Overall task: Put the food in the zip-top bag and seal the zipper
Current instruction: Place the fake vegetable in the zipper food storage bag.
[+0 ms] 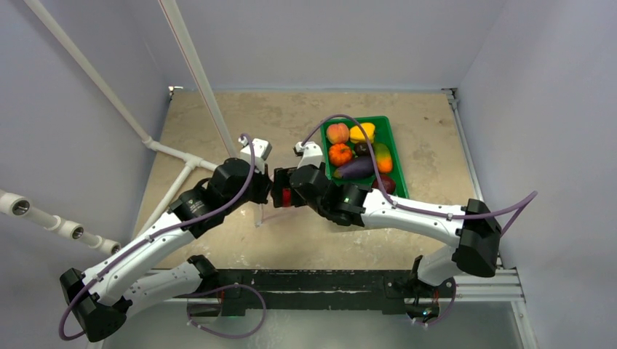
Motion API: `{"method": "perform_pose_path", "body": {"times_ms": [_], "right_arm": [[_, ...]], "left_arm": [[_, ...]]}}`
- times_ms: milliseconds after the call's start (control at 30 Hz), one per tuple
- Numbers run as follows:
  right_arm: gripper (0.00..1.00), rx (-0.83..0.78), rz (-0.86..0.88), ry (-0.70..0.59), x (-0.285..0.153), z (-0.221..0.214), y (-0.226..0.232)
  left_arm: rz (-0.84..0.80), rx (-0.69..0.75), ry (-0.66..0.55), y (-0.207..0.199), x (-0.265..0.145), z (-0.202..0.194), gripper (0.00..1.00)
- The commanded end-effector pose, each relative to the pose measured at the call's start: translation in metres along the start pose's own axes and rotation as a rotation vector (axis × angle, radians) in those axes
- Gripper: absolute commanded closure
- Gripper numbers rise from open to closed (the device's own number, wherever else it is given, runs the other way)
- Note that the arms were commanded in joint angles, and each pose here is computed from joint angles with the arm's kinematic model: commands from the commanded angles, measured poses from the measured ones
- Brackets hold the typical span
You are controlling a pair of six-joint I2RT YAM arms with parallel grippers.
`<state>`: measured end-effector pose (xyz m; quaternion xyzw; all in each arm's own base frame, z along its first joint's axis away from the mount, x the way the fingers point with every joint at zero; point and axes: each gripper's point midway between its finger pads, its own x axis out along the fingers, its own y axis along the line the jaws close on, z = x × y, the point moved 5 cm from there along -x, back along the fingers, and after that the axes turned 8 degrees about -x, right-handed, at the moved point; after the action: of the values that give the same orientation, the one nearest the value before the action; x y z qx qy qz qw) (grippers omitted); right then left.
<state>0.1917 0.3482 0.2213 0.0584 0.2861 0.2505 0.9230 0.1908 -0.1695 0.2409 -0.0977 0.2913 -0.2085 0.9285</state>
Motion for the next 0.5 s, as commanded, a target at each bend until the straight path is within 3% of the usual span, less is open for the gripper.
{"method": "perform_pose_path", "body": {"times_ms": [0, 300, 467], "right_arm": [[0.01, 0.073, 0.006, -0.093, -0.015, 0.027, 0.005], [0.01, 0.088, 0.029, -0.12, -0.044, 0.048, 0.001], [0.03, 0.111, -0.06, -0.137, -0.061, 0.059, -0.015]], "left_arm": [[-0.037, -0.013, -0.037, -0.006, -0.001, 0.007, 1.0], [-0.035, -0.014, -0.037, -0.006, -0.002, 0.008, 1.0], [-0.034, -0.014, -0.037, -0.006, -0.001, 0.008, 1.0]]}}
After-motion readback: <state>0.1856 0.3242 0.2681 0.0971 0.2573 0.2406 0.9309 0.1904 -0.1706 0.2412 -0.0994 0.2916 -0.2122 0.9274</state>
